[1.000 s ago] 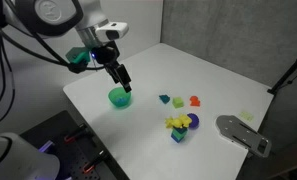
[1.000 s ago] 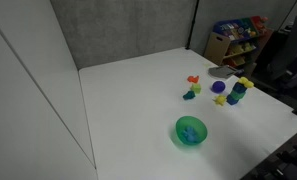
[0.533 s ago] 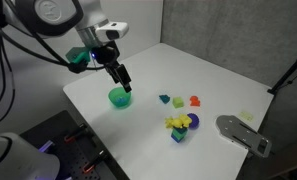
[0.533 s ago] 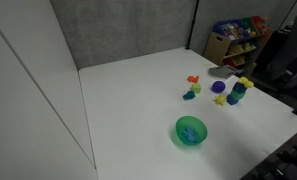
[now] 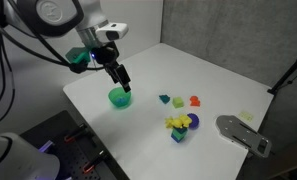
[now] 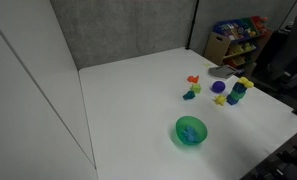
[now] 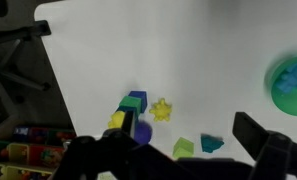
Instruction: Put the green toy in the green bowl
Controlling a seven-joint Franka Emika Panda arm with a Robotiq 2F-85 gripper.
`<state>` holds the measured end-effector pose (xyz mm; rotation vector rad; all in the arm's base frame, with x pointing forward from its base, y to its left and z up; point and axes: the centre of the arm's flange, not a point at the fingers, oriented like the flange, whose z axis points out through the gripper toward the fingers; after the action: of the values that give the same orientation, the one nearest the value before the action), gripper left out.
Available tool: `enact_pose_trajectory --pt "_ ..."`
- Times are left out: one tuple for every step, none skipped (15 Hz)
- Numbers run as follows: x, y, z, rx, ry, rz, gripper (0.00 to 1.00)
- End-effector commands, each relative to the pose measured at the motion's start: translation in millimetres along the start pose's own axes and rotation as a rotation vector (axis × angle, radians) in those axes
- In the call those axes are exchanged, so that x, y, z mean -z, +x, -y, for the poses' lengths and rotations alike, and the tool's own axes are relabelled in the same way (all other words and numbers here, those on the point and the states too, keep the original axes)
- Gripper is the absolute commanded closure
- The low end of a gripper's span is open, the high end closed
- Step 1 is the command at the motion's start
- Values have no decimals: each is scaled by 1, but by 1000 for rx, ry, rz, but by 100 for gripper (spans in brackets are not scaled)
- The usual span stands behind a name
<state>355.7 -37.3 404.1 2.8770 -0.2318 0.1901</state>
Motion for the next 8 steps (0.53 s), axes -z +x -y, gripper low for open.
enact_pose_trajectory --pt "-8 21 19 8 45 22 0" --pt "-11 26 26 19 60 32 0" --pt "-16 33 32 23 74 41 0" --pt "-20 39 38 23 83 46 0" --pt "-25 46 44 24 92 49 0" --pt "-29 53 47 23 102 47 0" --pt "-36 62 50 19 113 50 0" --pt "-43 70 51 12 116 48 0"
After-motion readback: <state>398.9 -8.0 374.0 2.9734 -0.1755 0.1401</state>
